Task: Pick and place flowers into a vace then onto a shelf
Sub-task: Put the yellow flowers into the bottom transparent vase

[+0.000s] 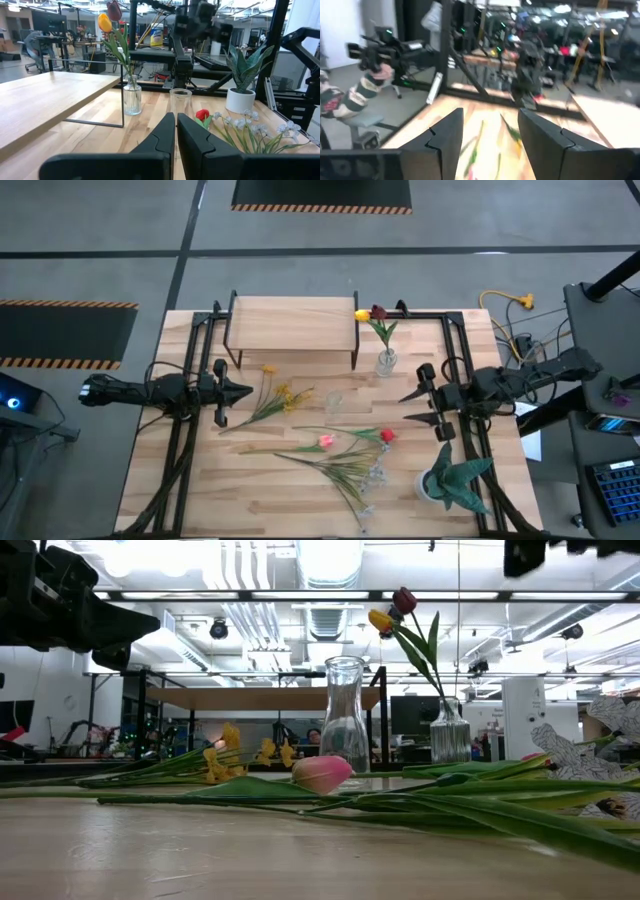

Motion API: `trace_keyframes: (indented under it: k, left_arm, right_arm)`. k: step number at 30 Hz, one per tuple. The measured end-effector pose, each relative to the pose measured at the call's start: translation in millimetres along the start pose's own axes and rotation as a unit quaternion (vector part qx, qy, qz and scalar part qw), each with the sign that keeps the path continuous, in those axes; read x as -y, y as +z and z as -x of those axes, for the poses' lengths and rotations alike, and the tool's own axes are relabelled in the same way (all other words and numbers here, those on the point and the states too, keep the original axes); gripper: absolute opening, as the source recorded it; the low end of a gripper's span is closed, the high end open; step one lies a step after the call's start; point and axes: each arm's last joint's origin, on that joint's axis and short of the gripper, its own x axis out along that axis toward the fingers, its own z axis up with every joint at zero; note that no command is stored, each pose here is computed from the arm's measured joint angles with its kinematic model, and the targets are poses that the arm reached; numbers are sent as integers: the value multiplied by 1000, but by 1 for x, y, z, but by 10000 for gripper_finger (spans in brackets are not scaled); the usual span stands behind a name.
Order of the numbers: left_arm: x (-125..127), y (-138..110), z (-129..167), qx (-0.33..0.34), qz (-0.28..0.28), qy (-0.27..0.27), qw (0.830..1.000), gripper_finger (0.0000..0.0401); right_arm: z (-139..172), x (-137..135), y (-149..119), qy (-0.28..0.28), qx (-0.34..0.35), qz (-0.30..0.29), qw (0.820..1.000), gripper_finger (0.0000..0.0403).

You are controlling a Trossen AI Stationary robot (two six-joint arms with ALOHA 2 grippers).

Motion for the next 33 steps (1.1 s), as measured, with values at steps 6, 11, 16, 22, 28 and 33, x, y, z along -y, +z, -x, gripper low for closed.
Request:
trace_keyframes:
  k: [6,11,16,22,28,33]
  left_arm:
    - [0,0,0,0,0,0,1000,2]
    - [0,0,0,0,0,0,1000,2]
    - [0,0,0,0,-35,0,999,2]
    - [0,3,0,16,-75,3,997,2]
    - [0,7,0,36,-81,7,996,2]
    - [-1,8,0,43,-10,26,999,28]
  right_arm:
    - [9,0,-25,-13,9,3,1000,180]
    - [11,2,-53,-72,34,35,996,180]
    - [17,3,-69,-50,96,49,993,176]
    - [17,16,-69,-80,90,63,991,167]
    - [19,30,-63,-130,96,57,985,164]
    - [19,32,-62,-115,101,41,987,161]
